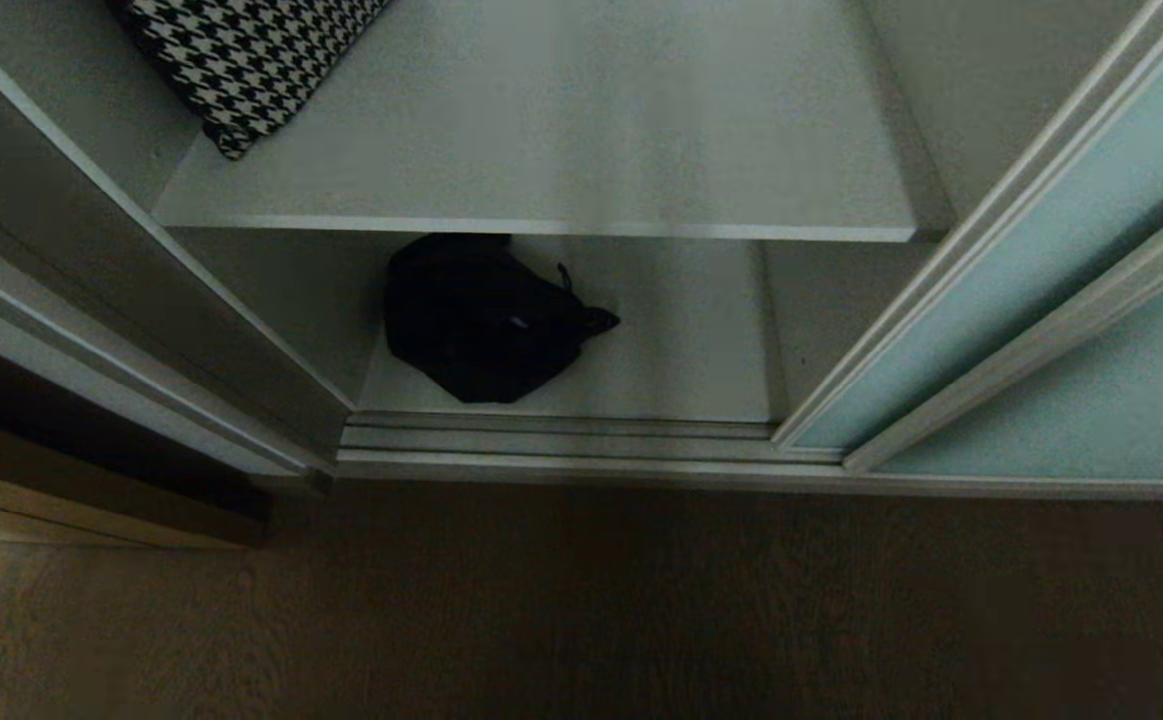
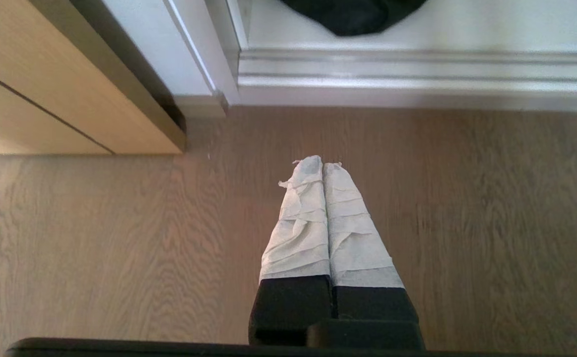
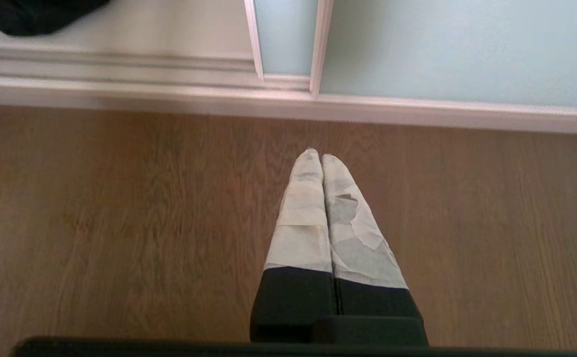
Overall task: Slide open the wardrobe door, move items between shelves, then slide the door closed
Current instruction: Place the bag on the higher shelf
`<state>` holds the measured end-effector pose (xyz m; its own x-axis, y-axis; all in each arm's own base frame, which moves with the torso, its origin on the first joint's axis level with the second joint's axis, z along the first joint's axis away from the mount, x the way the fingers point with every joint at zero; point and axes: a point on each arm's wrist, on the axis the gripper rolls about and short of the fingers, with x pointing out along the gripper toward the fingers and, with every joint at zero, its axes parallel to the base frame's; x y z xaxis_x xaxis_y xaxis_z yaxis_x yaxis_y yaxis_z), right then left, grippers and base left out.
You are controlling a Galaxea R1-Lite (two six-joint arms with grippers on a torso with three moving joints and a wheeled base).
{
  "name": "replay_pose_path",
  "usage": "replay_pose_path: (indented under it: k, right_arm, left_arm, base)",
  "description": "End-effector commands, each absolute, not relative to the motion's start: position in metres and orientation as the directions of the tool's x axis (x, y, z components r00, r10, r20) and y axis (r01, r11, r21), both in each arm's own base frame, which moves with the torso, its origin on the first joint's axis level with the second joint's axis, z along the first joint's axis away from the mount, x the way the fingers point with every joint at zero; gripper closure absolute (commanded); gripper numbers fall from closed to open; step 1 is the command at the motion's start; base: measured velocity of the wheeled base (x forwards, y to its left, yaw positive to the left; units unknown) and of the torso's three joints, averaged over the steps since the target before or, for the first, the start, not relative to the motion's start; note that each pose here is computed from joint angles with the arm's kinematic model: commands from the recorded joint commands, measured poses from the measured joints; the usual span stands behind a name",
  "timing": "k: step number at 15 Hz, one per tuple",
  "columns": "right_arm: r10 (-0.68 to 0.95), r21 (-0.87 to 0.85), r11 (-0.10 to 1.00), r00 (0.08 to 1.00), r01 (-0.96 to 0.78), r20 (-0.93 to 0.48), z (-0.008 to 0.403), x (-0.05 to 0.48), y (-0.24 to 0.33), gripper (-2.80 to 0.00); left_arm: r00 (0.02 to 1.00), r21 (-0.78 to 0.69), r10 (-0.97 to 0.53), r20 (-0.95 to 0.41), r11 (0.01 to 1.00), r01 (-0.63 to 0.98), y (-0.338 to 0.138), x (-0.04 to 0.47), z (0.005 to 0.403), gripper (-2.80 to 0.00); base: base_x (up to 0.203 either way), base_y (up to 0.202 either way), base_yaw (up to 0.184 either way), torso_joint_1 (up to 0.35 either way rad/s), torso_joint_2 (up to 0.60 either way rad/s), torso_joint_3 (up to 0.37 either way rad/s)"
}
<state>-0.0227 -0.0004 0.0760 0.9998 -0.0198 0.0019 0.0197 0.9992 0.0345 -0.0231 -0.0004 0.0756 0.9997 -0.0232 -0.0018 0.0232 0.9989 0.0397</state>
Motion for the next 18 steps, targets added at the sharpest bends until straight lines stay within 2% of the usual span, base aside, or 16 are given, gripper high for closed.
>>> replay_pose_path:
  k: [1,18]
  right_arm:
    - [-0.02,0.034,0.999,1.0,0.02,0.003,0.0761,-0.0228,-0.0004,0.0]
    - [-0.02,0.034,0.999,1.0,0.02,0.003,0.0762,-0.0228,-0.0004,0.0]
  left_arm:
    - [1.0,0.04,-0.023,-0.003,0.999,0.023,-0.0004,-0.023,0.0757,0.0]
    - [1.0,0.038,-0.023,0.003,0.999,0.023,-0.0004,-0.0229,0.0761,0.0]
  base:
    - [0.0,0.0,0.0,0.002,0.01,-0.198]
    - [0.0,0.0,0.0,0.003,0.0,-0.188]
